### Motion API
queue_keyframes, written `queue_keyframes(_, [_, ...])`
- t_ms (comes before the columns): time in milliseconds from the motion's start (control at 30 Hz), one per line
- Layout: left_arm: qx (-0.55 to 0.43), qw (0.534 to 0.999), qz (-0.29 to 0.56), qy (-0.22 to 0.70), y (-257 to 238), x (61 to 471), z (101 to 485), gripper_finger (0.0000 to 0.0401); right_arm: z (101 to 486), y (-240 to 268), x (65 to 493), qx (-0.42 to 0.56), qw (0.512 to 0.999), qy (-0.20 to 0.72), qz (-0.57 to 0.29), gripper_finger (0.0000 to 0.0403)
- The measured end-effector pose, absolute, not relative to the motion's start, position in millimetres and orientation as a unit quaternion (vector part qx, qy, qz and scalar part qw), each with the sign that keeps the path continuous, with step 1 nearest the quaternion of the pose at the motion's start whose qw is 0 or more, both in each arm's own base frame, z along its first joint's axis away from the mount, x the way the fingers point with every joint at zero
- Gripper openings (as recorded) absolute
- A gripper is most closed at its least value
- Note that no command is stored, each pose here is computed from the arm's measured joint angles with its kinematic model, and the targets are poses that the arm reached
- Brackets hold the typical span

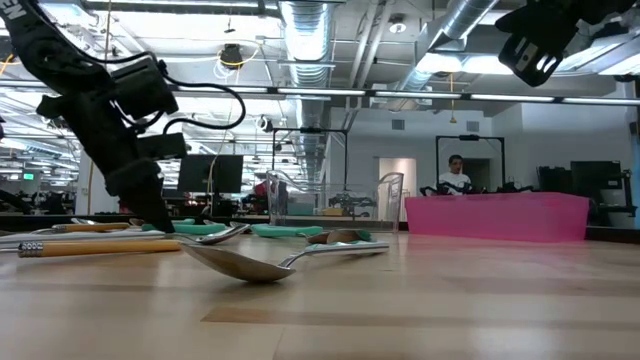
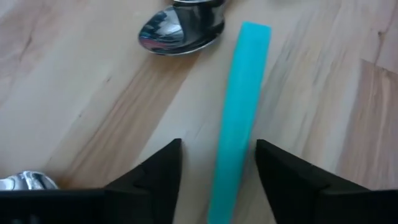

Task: Sort silverware by color (type)
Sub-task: Put the blue spoon into the red bin

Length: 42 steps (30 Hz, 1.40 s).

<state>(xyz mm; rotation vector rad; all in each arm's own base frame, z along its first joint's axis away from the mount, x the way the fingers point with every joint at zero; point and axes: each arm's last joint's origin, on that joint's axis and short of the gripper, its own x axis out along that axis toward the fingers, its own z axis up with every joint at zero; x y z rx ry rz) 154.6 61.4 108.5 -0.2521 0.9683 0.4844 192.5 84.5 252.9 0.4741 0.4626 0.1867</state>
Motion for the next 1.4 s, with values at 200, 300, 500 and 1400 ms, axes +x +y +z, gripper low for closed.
queue_keyframes(200, [-0.127, 0.847, 0.238, 0.458, 60.3, 150.8, 103.9, 0.0084, 252.9, 84.1, 192.6, 0.231, 0.943, 0.224, 0.084, 0.0143])
queue_keyframes(300, [-0.130, 0.847, 0.240, 0.457, 60.3, 150.8, 103.9, 0.0042, 252.9, 84.0, 192.7, 0.231, 0.943, 0.224, 0.083, 0.0143])
queue_keyframes(500, [-0.149, 0.850, 0.244, 0.442, 60.5, 151.8, 103.8, 0.0031, 252.9, 84.0, 192.7, 0.231, 0.943, 0.224, 0.083, 0.0143])
queue_keyframes(1400, [-0.183, 0.942, 0.186, 0.210, 60.2, 185.3, 137.8, 0.0031, 254.6, 81.3, 194.0, 0.224, 0.953, 0.198, 0.037, 0.0143])
